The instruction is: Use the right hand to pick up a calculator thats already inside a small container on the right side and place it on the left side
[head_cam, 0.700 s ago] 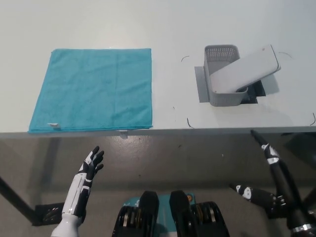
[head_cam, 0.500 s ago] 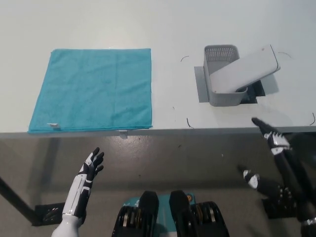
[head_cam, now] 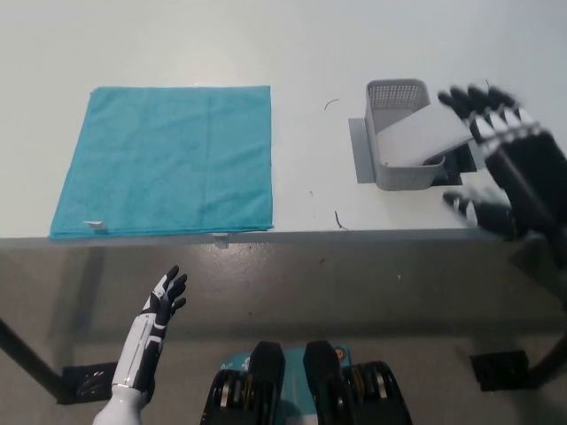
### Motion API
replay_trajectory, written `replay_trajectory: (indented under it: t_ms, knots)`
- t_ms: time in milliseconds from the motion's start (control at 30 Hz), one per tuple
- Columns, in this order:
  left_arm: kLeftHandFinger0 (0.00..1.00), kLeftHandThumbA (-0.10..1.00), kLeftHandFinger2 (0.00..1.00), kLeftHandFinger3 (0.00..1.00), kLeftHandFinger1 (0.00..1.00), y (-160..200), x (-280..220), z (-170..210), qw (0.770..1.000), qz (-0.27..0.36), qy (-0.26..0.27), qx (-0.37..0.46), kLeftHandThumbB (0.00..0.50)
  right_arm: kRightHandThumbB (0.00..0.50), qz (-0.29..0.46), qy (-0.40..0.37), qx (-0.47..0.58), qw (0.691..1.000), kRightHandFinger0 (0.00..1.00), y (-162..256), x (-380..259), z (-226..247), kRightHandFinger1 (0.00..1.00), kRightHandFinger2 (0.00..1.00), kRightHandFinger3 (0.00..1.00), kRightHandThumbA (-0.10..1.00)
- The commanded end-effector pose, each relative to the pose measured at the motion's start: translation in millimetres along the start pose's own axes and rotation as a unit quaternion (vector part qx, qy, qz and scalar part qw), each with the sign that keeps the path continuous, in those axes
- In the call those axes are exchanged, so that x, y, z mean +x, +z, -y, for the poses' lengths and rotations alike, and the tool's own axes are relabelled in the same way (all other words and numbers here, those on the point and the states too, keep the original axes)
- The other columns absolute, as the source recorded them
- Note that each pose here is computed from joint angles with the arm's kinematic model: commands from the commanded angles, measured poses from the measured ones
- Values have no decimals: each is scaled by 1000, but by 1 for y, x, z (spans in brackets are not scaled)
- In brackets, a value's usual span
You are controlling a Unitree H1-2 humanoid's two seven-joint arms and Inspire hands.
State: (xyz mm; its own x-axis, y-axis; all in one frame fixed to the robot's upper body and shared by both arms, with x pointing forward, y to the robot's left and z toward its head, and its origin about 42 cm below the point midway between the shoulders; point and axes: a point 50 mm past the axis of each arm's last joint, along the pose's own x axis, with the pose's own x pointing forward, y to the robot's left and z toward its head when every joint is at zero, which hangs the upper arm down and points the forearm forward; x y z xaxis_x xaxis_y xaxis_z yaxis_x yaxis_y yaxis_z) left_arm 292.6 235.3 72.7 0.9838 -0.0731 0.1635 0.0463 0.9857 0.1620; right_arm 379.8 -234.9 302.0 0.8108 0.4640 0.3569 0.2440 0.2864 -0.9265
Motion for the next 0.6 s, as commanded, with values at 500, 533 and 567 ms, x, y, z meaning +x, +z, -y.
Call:
replay_trajectory:
  t_ms: [500, 533, 567]
  knots:
    - [1000, 1000, 1000, 1000, 1000, 17, 4, -3, 997, 71, -11, 10, 0, 459, -121, 134, -180, 967, 1000, -46, 68, 12, 1000, 1000, 1000, 1000]
    - [1000, 1000, 1000, 1000, 1000, 17, 4, -3, 997, 70, -11, 11, 0, 450, -121, 139, -182, 966, 1000, -48, 68, 12, 1000, 1000, 1000, 1000]
    - [1000, 1000, 1000, 1000, 1000, 17, 4, -3, 997, 71, -11, 11, 0, 456, -122, 141, -184, 965, 1000, -48, 68, 11, 1000, 1000, 1000, 1000]
